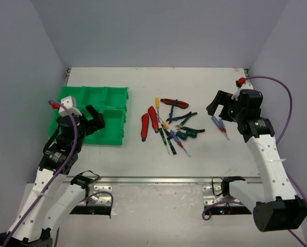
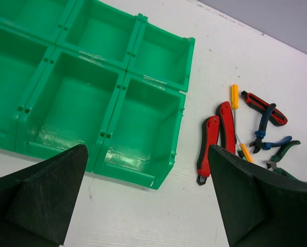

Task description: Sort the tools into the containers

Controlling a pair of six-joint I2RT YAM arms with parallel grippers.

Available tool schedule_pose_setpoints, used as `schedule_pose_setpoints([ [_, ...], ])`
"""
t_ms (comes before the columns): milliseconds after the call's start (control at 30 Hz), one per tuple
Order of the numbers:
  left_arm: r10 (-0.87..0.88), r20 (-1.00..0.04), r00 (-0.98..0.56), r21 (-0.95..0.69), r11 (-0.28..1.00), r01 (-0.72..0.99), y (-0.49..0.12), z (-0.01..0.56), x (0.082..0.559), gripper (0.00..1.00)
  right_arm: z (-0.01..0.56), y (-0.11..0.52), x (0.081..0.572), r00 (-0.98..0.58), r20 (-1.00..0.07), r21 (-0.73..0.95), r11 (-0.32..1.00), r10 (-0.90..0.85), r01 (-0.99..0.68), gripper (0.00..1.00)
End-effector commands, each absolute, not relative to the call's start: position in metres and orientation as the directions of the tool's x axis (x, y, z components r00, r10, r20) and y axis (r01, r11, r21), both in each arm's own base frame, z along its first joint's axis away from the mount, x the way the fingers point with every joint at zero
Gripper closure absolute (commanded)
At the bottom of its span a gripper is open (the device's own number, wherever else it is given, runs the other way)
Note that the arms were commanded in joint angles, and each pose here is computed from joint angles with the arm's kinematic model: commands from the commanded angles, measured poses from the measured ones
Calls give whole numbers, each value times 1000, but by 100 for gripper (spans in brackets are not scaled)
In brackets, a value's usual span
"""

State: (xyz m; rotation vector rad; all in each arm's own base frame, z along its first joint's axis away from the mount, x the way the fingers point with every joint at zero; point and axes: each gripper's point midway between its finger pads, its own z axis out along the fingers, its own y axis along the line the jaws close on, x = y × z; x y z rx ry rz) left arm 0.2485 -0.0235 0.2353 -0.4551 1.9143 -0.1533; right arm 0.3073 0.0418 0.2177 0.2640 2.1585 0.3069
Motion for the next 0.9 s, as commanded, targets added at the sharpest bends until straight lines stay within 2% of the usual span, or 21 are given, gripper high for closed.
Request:
schedule_pose_setpoints([
  [0,-381,-863,-332,-326,922,-210,-33,233,257,0,232,35,327,-467,-824,316,945,320,88,1],
  [67,-380,-861,-339,-329,923,-199,-35,233,258,0,229,45,332,-453,-839,329,944,301,19,1],
  [133,-376,-861,-342,-330,925,-187,-37,233,258,0,241,48,344,-362,-882,336,941,302,-33,1],
  [200,-372,-860,-349,-332,928,-172,-40,233,259,0,250,63,351,-287,-925,306,936,250,-173,1],
  [333,-368,-861,-351,-333,930,-158,-42,233,259,0,235,87,387,-416,-903,254,910,102,-328,1],
  [433,-365,-859,-359,-333,931,-149,-44,230,260,0,192,93,423,-593,-800,174,907,-97,-383,1],
  [500,-362,-858,-365,-333,932,-142,-46,229,260,0,161,90,461,-666,-712,59,926,-224,-374,1],
  [533,-360,-856,-372,-332,933,-137,-47,228,261,0,145,98,462,-678,-650,-13,898,-342,-441,1],
  [667,-351,-851,-390,-325,936,-132,-49,224,263,0,102,132,483,-591,-500,-206,749,-633,-629,2],
  [867,-348,-848,-399,-316,937,-146,-48,220,264,0,63,149,498,-522,-464,-223,665,-715,-713,8],
])
